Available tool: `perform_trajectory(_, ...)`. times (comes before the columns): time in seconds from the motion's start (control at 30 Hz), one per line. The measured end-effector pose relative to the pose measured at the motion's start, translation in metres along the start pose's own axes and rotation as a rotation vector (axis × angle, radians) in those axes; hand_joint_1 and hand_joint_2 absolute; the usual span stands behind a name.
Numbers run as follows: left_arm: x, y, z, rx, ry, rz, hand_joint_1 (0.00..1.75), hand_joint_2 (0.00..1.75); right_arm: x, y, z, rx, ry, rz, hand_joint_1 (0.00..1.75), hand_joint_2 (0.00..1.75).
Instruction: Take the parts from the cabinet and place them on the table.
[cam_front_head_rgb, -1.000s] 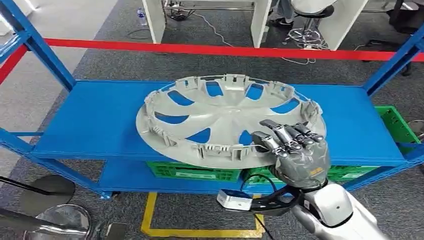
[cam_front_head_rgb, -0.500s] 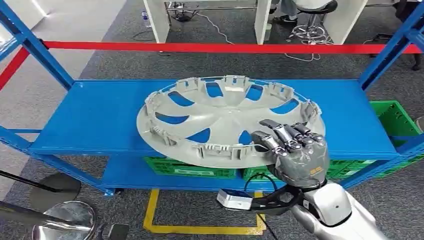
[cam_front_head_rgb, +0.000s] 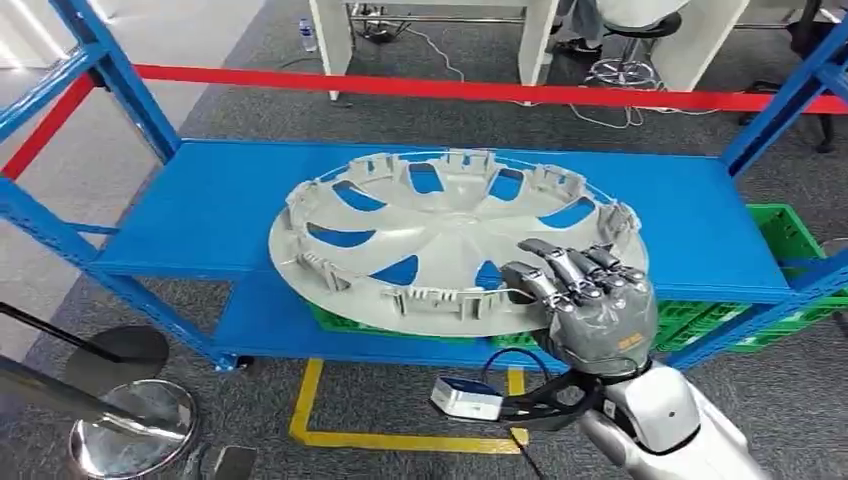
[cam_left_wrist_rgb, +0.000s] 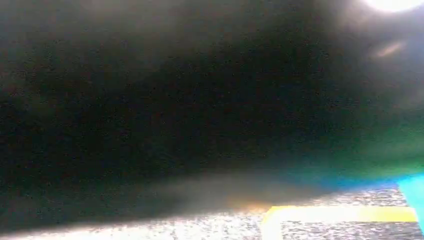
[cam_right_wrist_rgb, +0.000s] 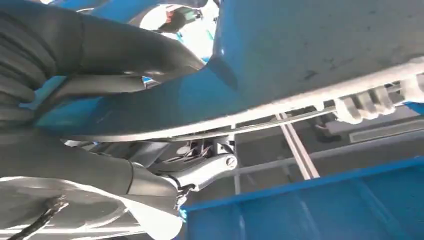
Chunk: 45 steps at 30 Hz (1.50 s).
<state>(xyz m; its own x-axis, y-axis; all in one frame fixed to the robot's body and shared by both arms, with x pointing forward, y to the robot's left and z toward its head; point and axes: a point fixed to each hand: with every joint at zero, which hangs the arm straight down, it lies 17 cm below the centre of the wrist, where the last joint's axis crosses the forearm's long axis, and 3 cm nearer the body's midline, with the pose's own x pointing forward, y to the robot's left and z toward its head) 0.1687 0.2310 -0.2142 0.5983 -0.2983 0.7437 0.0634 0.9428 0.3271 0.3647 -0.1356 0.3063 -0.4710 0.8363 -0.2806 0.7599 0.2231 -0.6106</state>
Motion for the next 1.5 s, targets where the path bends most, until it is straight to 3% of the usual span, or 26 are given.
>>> perform_trajectory(1.5,-0.007,0.019,-0.004,-0.017,-0.02,-0.017,0.0,0.0,0.0,0.021,0.001,0.037,0.04,-0.042,1.75,1.75)
